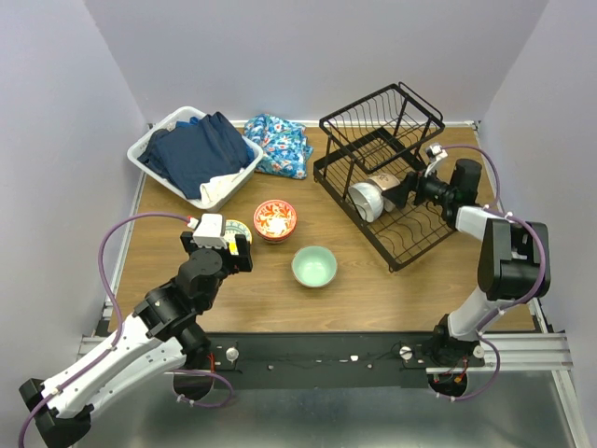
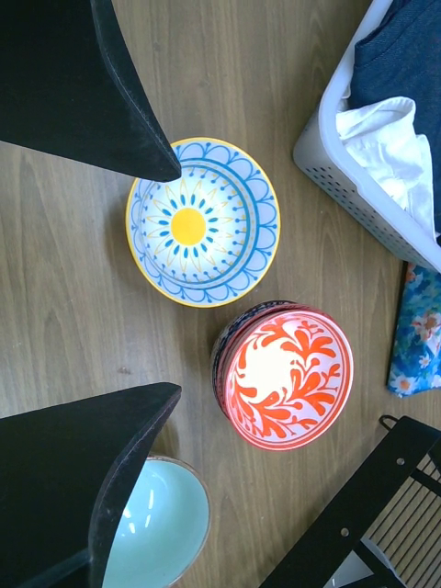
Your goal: Unload the bowls from the dish rack
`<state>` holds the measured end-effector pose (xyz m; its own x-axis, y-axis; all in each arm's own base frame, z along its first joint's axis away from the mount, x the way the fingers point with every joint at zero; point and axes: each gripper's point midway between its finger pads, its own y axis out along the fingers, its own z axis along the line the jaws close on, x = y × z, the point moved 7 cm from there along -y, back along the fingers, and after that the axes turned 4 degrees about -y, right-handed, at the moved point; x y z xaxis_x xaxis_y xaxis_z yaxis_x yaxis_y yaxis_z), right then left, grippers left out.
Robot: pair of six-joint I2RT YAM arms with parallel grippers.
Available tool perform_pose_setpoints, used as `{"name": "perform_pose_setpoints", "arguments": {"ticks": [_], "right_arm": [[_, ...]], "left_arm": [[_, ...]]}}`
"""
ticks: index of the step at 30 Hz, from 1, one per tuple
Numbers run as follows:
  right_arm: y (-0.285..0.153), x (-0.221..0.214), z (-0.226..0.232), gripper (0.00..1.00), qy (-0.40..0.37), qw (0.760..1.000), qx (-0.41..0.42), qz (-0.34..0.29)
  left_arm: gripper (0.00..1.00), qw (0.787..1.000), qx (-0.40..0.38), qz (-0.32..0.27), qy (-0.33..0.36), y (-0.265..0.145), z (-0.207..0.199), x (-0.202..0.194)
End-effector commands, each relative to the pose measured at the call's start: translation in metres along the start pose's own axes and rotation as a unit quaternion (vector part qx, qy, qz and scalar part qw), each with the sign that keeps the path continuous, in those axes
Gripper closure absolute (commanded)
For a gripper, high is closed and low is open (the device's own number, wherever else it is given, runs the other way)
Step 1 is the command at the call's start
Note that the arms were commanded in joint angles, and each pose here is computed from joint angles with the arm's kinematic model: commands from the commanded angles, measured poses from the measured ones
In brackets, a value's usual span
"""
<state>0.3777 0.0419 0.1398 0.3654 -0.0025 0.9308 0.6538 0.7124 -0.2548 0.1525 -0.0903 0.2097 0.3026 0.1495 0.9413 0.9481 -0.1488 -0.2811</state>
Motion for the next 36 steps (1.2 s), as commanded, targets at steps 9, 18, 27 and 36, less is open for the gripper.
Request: {"name": "perform_pose_setpoints", "arguments": {"ticks": [9,18,27,36], "right_arm": [[-0.004,-0.004,-0.007,0.00,0.020,0.998,0.040,-0.045],[-0.001,-0.006,-0.016,0.00,0.028,0.997,0.029,-0.062],[0.006,-0.011,-0.018,0.00,0.080,0.994,0.057,-0.044],[0.009,-0.016,-0.019,0.00,0.104,0.990,0.088,-0.031]], "left_arm": [[0.01,1.000,0.003,0.010,0.009,0.006,-0.002,-0.006],[0.01,1.000,-0.001,0.020,0.006,0.006,-0.003,-0.011],[0.01,1.000,-0.003,0.021,0.006,0.006,-0.003,-0.011],[0.01,1.000,-0.008,0.020,0.006,0.005,-0.004,-0.011]]}}
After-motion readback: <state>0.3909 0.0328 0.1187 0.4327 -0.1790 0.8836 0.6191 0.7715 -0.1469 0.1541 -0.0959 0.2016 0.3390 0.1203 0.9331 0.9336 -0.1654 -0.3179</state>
